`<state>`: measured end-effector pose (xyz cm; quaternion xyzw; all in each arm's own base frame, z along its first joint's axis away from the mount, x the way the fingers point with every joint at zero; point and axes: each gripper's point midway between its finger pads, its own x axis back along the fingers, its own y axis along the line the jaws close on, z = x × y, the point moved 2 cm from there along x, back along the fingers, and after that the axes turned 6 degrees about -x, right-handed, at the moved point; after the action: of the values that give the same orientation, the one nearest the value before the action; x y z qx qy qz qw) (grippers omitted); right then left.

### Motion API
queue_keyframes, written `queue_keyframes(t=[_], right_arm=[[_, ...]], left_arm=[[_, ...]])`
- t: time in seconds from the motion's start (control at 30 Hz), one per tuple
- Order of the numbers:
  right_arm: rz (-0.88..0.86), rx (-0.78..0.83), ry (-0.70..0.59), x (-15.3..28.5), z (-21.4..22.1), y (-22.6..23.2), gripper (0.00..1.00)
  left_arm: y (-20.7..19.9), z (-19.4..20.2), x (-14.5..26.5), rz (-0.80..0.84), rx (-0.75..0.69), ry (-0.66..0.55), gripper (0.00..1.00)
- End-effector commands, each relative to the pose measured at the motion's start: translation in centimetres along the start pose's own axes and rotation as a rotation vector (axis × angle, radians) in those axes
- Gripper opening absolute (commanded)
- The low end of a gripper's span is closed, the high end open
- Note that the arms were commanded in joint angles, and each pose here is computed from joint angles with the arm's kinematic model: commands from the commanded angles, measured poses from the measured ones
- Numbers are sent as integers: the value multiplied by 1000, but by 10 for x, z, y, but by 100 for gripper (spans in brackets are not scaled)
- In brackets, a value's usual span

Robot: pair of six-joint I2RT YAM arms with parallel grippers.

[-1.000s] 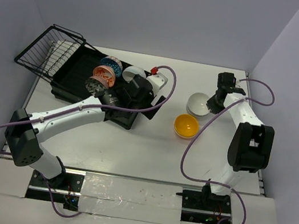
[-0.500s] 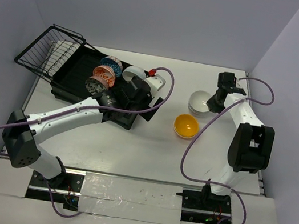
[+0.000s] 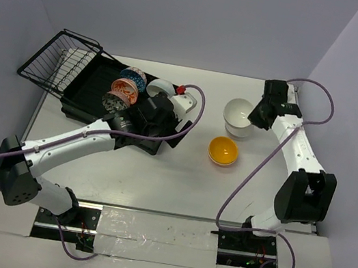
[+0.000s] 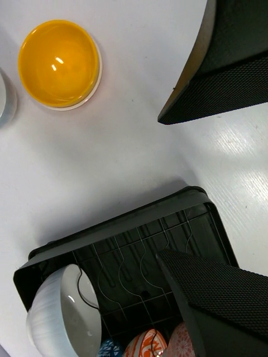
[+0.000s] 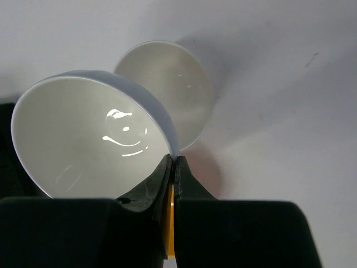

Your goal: Load the bowls into the dish rack

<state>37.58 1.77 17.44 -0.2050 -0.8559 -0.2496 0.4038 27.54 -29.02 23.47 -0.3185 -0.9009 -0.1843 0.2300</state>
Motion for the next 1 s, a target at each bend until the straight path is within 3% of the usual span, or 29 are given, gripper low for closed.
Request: queue_keyframes(t=[0.0, 0.37, 0.5, 0.7, 0.97], right_arm=[[-176, 94, -57, 48, -14, 43, 0], [-351, 432, 180, 103, 81, 96, 0], [-390, 526, 212, 118, 104, 108, 0], [-387, 614, 201, 130, 119, 118, 0], [-351, 717, 179, 141, 128, 120, 0]], left_arm=[[-1, -23, 20, 55, -100, -128, 99], [-32, -3, 58, 334, -448, -290, 95], [-45, 4, 70, 422, -574, -372, 90], [-58, 26, 68, 549, -733, -300, 83], [-57, 24, 58, 529, -863, -226, 82]])
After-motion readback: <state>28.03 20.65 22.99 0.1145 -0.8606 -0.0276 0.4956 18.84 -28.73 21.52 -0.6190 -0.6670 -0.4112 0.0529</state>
